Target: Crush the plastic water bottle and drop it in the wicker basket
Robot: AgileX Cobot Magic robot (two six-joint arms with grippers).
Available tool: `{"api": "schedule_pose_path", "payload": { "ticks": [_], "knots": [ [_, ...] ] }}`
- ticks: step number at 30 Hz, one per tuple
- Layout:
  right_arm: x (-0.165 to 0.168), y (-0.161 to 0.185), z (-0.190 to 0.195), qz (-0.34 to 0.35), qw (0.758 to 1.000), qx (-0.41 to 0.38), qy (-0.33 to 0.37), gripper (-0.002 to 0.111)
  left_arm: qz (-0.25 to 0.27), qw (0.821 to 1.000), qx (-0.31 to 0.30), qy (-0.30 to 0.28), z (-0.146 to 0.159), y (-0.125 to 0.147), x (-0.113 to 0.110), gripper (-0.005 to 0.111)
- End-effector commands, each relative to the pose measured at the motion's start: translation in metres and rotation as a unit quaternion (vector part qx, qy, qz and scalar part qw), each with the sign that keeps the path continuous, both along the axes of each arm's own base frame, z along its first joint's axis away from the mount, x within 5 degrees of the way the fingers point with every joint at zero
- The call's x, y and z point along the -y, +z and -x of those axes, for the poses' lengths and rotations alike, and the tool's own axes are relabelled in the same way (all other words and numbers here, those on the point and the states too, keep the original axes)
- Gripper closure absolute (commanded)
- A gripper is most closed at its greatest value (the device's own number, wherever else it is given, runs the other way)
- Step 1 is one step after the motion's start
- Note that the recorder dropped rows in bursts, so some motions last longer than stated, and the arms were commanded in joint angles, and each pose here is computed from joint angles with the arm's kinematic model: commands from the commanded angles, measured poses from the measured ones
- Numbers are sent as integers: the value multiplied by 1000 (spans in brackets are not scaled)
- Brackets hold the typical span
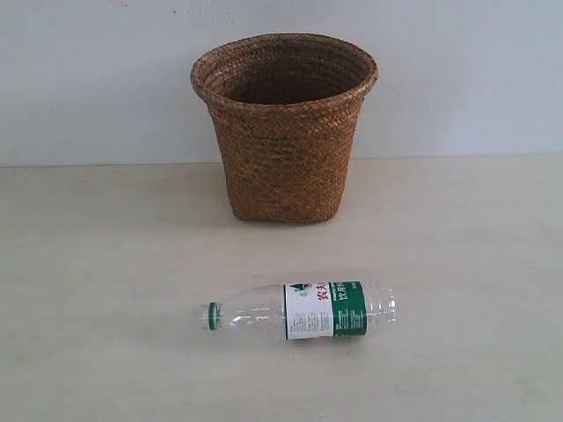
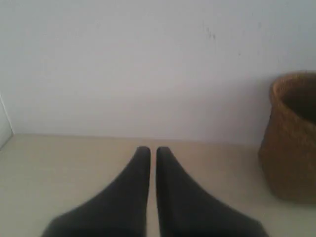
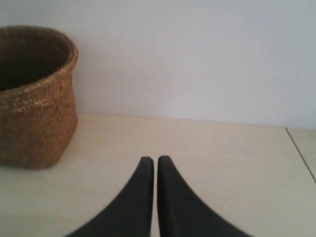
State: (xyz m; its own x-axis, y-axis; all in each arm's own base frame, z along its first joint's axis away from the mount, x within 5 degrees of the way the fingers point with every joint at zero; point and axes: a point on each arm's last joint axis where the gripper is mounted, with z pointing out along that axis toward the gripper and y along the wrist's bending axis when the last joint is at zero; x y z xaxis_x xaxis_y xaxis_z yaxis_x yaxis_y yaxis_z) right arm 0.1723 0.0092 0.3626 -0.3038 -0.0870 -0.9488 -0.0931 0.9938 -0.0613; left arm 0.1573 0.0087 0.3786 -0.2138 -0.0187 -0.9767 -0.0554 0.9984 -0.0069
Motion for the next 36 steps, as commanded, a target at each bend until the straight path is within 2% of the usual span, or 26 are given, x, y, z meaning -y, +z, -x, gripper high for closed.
{"api": "schedule_pose_path", "payload": {
  "ticks": [1,4,7,11,12,16,18,23,25,26,28,30,32,36],
  "knots": [
    [-6,-5,-20,49,993,-90,52,108,-76,981,-138,-117,-32,-7,22,103],
    [-12,-12,-36,71,980,-155,102,108,-99,956,-209,-179,-51,-19,39,103],
    [-20,-18,-49,69,965,-198,159,108,-115,934,-247,-230,-68,-35,57,103],
    [-35,-26,-64,59,943,-207,253,108,-161,894,-267,-321,-80,-56,88,103],
    [-38,-31,-69,56,935,-214,276,108,-177,879,-277,-346,-83,-63,97,103],
    [-47,-39,-85,42,917,-227,325,108,-199,840,-319,-391,-98,-82,117,103],
    [-54,-42,-93,48,910,-223,345,108,-214,816,-341,-415,-105,-90,125,103],
    [-78,-58,-109,77,879,-253,397,108,-238,739,-385,-498,-121,-115,144,102],
    [-86,-67,-115,83,861,-277,419,108,-241,713,-380,-538,-126,-124,151,96],
    [-90,-72,-118,84,852,-289,429,108,-245,700,-373,-558,-128,-130,154,89],
    [-97,-81,-123,81,839,-306,442,108,-245,678,-350,-598,-132,-140,161,72],
    [-103,-89,-129,79,831,-318,449,108,-255,662,-331,-622,-135,-148,165,49],
    [-107,-98,-132,87,822,-331,456,108,-257,669,-331,-614,-142,-157,167,33],
    [-115,-110,-139,123,807,-350,459,108,-258,668,-343,-608,-152,-176,169,32]
  ]
}}
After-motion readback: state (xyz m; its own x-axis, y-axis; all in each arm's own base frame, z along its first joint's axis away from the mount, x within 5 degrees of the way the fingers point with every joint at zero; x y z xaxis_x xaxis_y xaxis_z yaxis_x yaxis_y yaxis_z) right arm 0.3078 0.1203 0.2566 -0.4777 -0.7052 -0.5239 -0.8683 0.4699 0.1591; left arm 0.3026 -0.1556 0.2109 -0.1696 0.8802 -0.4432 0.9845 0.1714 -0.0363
